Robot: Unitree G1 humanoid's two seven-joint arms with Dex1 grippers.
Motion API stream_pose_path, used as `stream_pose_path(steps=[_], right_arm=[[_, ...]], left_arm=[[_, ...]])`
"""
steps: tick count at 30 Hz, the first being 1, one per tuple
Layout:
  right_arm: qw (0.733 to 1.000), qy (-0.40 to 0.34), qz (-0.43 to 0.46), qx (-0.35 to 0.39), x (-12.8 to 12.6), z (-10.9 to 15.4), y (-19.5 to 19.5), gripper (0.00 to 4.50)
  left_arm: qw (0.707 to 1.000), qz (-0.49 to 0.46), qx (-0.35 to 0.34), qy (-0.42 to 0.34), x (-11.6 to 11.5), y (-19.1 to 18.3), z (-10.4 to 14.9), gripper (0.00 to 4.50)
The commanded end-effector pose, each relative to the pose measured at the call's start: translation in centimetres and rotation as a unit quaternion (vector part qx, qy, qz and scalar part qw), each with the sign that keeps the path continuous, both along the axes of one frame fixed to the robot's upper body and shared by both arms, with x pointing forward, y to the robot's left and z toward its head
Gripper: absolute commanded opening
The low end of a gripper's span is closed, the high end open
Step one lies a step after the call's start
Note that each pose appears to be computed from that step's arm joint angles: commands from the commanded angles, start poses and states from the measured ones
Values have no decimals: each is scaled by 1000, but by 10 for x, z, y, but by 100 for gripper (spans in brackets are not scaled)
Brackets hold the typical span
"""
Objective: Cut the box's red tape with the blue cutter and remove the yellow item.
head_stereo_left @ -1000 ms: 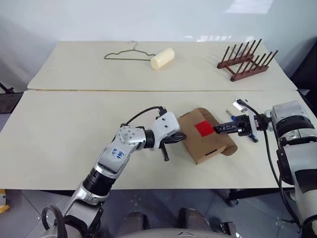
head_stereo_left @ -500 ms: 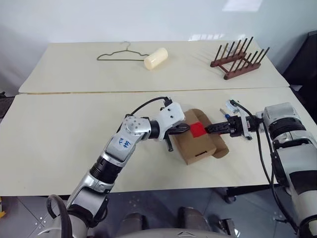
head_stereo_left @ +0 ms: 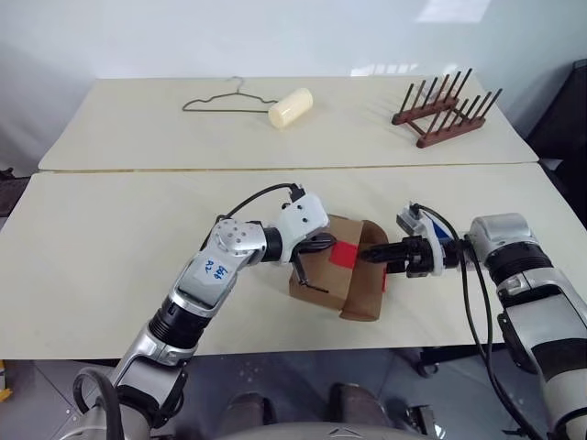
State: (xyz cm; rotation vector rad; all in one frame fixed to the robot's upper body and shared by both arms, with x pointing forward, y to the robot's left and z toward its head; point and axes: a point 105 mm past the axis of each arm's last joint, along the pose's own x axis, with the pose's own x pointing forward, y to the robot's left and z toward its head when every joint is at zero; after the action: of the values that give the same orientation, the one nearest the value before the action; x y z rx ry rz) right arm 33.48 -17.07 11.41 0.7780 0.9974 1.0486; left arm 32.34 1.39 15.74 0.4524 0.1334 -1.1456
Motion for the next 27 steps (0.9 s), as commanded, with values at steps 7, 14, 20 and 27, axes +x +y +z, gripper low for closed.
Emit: stream_pose_path(steps=[7, 14, 20, 27], right_arm=[[992, 96, -67, -43, -38, -28, -44, 397], [992, 106, -65, -15, -52, -41, -25, 397], [994, 91, -56, -21, -61, -56, -8, 335], [995, 63, -74, -19, -59, -63, 3, 130]], left_arm=[[1000, -12, -5, 12, -12, -4, -7, 0], [999, -40, 3, 12, -15, -12, -7, 0], [998, -66, 15, 12, -15, -14, -6, 0], [997, -74, 26, 20, -15, -10, -11, 0]])
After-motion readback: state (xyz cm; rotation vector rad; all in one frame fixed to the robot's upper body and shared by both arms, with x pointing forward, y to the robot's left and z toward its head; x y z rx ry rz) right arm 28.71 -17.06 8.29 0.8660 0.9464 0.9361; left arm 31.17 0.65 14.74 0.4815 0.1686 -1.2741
